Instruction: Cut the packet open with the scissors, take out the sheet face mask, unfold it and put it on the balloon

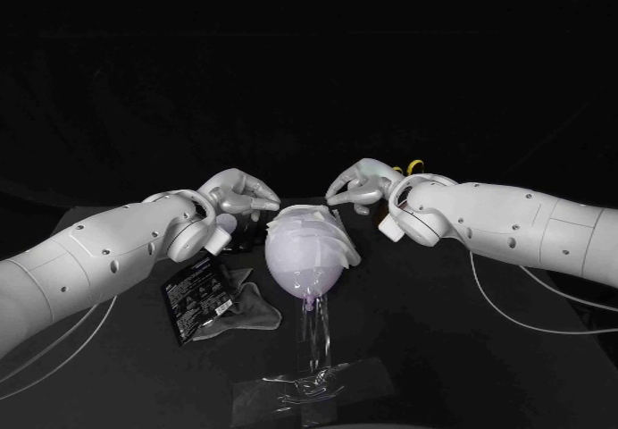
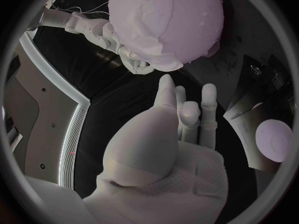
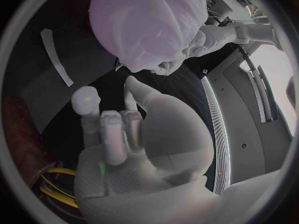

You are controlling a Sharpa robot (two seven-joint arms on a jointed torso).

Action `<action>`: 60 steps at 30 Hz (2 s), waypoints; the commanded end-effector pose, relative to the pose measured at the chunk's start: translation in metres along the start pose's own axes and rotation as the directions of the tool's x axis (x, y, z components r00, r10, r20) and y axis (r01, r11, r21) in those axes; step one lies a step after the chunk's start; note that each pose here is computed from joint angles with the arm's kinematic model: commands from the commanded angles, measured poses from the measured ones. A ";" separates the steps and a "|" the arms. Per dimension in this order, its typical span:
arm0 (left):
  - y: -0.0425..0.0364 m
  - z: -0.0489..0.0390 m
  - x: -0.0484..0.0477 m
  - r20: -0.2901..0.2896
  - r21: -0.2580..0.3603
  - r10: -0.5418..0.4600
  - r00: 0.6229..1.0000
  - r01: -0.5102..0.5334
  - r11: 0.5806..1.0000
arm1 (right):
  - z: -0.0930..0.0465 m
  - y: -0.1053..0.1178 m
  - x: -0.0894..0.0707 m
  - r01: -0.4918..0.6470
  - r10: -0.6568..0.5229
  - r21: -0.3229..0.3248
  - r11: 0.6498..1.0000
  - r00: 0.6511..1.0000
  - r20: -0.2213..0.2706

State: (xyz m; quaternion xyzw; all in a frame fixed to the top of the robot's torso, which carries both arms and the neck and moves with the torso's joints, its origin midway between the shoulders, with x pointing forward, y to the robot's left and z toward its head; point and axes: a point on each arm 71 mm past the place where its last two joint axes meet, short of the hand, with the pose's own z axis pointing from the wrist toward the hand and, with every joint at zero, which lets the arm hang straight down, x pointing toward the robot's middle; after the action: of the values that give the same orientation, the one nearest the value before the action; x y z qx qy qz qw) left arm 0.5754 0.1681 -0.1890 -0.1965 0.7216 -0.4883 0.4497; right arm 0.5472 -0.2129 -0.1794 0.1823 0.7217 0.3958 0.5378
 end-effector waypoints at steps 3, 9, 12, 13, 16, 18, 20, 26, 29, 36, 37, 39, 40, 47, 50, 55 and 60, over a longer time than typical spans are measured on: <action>-0.0031 0.0008 -0.0013 0.032 0.022 -0.024 0.999 0.024 0.999 | 0.000 0.001 -0.004 0.037 -0.037 -0.003 0.999 0.999 0.024; -0.0034 0.0008 0.0011 0.012 0.017 -0.020 1.000 0.020 1.000 | 0.001 0.000 -0.001 -0.001 0.001 0.010 1.000 1.000 -0.029; -0.0025 0.0005 0.0014 0.004 0.006 -0.022 1.000 0.022 1.000 | 0.002 0.000 0.001 -0.030 0.032 0.025 0.999 0.997 -0.069; -0.0021 0.0005 0.0015 0.000 0.001 -0.023 1.000 0.023 1.000 | 0.002 -0.001 0.002 -0.038 0.040 0.031 0.999 0.996 -0.083; -0.0004 0.0002 0.0024 -0.019 -0.020 -0.025 1.000 0.025 1.000 | 0.002 -0.002 0.005 -0.057 0.063 0.051 0.997 0.989 -0.130; 0.0011 0.0001 0.0040 -0.043 -0.040 -0.026 0.999 0.024 0.999 | 0.002 -0.003 0.007 -0.064 0.073 0.064 0.996 0.984 -0.162; 0.0027 -0.0002 0.0064 -0.076 -0.063 -0.025 0.997 0.020 0.998 | 0.003 -0.003 0.009 -0.067 0.080 0.075 0.995 0.978 -0.193; 0.0049 -0.0005 0.0113 -0.138 -0.098 -0.017 0.990 0.004 0.995 | 0.003 -0.003 0.014 -0.063 0.084 0.092 0.994 0.966 -0.245; 0.0053 -0.0005 0.0126 -0.152 -0.105 -0.015 0.988 -0.001 0.994 | 0.004 -0.003 0.014 -0.061 0.084 0.095 0.994 0.963 -0.254; 0.0057 -0.0006 0.0137 -0.167 -0.110 -0.010 0.986 -0.008 0.994 | 0.004 -0.002 0.015 -0.063 0.084 0.091 0.994 0.964 -0.254; 0.0057 -0.0006 0.0139 -0.170 -0.110 -0.009 0.985 -0.010 0.994 | 0.004 -0.002 0.015 -0.064 0.085 0.090 0.994 0.964 -0.254; 0.0057 -0.0006 0.0142 -0.173 -0.111 -0.008 0.985 -0.012 0.994 | 0.004 -0.002 0.015 -0.066 0.086 0.087 0.994 0.963 -0.255; 0.0057 -0.0006 0.0143 -0.175 -0.111 -0.007 0.985 -0.012 0.994 | 0.004 -0.002 0.015 -0.067 0.087 0.085 0.994 0.963 -0.256; 0.0052 -0.0005 0.0149 -0.181 -0.105 -0.005 0.984 -0.014 0.994 | 0.004 -0.001 0.015 -0.075 0.090 0.070 0.995 0.962 -0.259; 0.0047 -0.0005 0.0150 -0.180 -0.098 -0.003 0.984 -0.015 0.995 | 0.003 0.000 0.014 -0.077 0.091 0.062 0.995 0.963 -0.253; 0.0030 -0.0005 0.0154 -0.179 -0.078 0.005 0.984 -0.020 0.997 | 0.003 0.001 0.012 -0.081 0.088 0.041 0.996 0.971 -0.223; 0.0009 -0.0003 0.0157 -0.172 -0.054 0.014 0.985 -0.024 0.998 | 0.003 0.002 0.010 -0.083 0.087 0.025 0.996 0.976 -0.198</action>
State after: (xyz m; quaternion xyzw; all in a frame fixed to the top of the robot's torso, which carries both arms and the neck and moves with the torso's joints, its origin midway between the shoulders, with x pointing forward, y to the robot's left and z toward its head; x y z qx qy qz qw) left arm 0.5686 0.1617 -0.1991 -0.1748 0.7782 -0.4657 0.3834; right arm 0.5464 -0.2058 -0.1869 0.1822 0.7775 0.4159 0.4351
